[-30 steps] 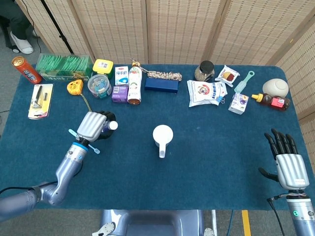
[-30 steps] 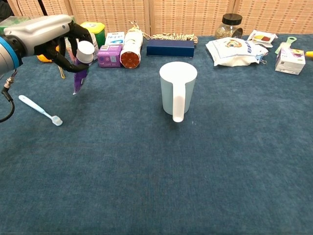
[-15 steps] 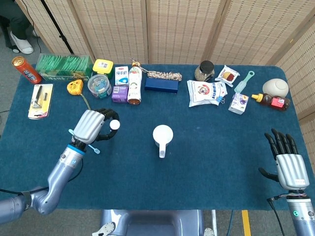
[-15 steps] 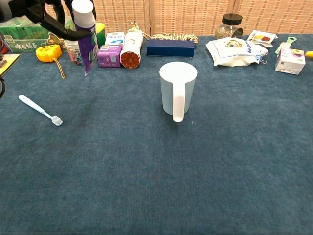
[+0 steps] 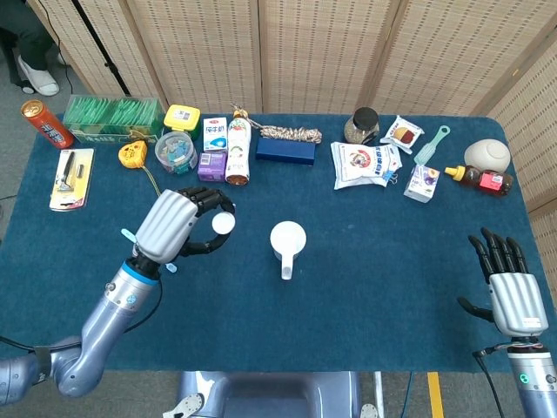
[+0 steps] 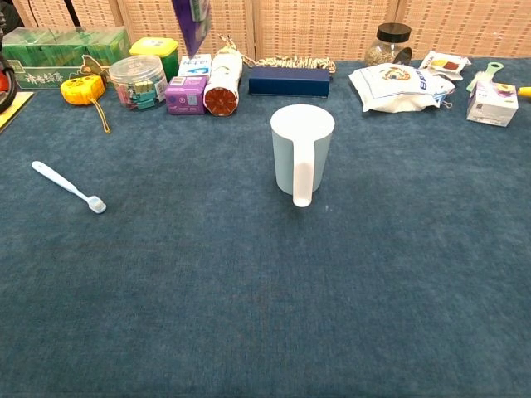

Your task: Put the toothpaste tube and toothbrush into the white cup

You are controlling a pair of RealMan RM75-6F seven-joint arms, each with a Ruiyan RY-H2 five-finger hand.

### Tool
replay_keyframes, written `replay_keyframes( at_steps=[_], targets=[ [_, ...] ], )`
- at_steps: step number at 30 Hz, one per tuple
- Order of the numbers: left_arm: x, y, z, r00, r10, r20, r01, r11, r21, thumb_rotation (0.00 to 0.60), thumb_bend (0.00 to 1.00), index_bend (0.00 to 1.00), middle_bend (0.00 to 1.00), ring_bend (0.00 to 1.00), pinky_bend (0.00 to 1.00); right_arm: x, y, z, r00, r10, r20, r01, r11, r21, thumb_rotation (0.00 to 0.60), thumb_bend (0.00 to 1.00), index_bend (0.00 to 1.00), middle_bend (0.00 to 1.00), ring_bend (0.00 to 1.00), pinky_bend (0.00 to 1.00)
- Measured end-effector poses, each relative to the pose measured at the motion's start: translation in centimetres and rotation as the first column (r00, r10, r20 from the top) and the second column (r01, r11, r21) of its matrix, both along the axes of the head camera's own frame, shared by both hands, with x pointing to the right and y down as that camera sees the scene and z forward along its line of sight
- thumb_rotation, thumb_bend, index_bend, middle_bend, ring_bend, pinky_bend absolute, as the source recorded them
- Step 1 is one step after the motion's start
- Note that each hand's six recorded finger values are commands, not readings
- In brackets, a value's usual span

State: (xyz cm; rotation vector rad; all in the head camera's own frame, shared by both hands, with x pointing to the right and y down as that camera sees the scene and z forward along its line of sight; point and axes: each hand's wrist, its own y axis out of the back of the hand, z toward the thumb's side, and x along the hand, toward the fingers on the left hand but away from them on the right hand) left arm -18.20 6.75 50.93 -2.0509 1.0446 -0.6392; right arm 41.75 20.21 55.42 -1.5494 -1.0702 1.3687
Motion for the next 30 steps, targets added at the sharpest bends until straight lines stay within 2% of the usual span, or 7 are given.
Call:
replay_keyframes(
  at_steps=[11,30],
  targets=[
    [4.8,1.0,1.8,0.991,0.027,-0.128,-0.043,0.991,-0.130,0.600,0.43,0.67,0.50,0.46,0.57,0.5,-0.2,-0.1,1.000,0.014,0.003,-0.014,1.000,0.001,0.600,0.00,0.00,0.00,0.00,0.00],
    [6.8,0.6,6.5,0.994,-0.009,-0.113,-0.014,0.979,-0.204,0.600,0.43,0.67,0.50,0.46,0.57,0.6,-0.2,0.1,1.000,0.013,-0.001,-0.013,1.000,-0.007,0.600,0.00,0.00,0.00,0.00,0.00]
  ],
)
